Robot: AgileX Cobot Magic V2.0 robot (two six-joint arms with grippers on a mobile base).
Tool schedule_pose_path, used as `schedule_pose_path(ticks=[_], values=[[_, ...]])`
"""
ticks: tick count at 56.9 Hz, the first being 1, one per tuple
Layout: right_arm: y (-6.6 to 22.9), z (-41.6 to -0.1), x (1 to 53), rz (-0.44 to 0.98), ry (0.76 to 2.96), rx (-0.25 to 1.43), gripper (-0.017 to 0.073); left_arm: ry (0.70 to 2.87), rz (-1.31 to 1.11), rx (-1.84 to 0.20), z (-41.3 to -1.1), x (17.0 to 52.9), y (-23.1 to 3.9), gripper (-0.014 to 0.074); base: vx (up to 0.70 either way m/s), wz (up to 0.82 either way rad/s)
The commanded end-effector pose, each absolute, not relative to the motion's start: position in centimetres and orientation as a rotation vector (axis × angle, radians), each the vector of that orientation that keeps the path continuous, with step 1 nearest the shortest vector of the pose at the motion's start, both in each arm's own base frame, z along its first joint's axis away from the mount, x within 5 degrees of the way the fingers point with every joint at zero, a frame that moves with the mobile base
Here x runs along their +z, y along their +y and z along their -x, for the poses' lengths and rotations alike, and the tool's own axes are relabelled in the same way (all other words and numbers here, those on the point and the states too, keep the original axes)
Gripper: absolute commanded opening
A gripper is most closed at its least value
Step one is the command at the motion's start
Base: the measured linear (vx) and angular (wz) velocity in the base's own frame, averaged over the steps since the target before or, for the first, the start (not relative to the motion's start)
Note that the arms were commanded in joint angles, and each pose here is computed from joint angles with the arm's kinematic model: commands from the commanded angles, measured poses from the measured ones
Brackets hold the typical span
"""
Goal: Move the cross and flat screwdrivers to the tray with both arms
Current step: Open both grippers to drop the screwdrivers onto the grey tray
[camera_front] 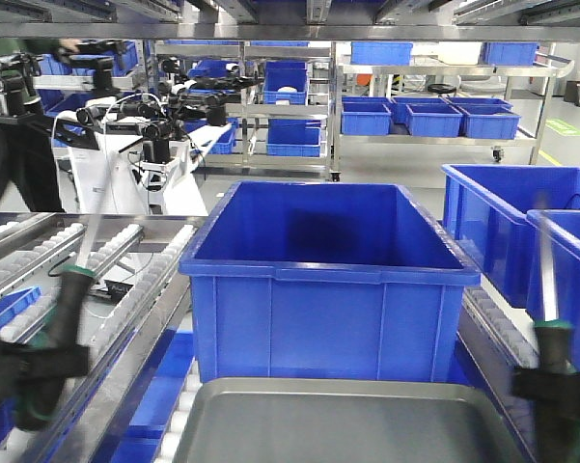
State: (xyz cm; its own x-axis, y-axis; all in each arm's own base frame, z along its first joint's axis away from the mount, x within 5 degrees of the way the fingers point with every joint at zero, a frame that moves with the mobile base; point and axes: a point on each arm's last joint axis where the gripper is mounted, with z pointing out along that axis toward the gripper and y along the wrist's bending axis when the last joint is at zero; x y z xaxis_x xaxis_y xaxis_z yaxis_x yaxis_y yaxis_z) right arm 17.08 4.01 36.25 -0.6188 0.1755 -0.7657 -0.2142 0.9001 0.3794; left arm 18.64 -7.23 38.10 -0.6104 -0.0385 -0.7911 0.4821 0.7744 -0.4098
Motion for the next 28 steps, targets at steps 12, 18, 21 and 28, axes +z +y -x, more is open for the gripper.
schedule_pose_path(ticks=[12, 18, 21, 28], values=[[6.1, -20.0, 35.5, 0.082, 2.18, 0.673, -0.0008, 2.124, -0.334, -0.995, -20.0, 35.6, -12.2, -0.0001, 0.0, 0.0], [6.9, -20.8, 34.8, 0.093, 2.211, 0.698, -0.0008, 2.161, -0.335, -1.005, -20.8, 34.1, -13.7, -0.0001, 0.0, 0.0], [7.2, -21.3, 34.3, 0.092, 2.232, 0.711, -0.0008, 2.178, -0.326, -1.001, -21.4, 33.4, -14.3, -0.0001, 0.0, 0.0], [7.6, -22.5, 33.3, 0.07, 2.261, 0.735, -0.0008, 2.231, -0.264, -1.013, -22.9, 31.6, -15.4, -0.0001, 0.0, 0.0]])
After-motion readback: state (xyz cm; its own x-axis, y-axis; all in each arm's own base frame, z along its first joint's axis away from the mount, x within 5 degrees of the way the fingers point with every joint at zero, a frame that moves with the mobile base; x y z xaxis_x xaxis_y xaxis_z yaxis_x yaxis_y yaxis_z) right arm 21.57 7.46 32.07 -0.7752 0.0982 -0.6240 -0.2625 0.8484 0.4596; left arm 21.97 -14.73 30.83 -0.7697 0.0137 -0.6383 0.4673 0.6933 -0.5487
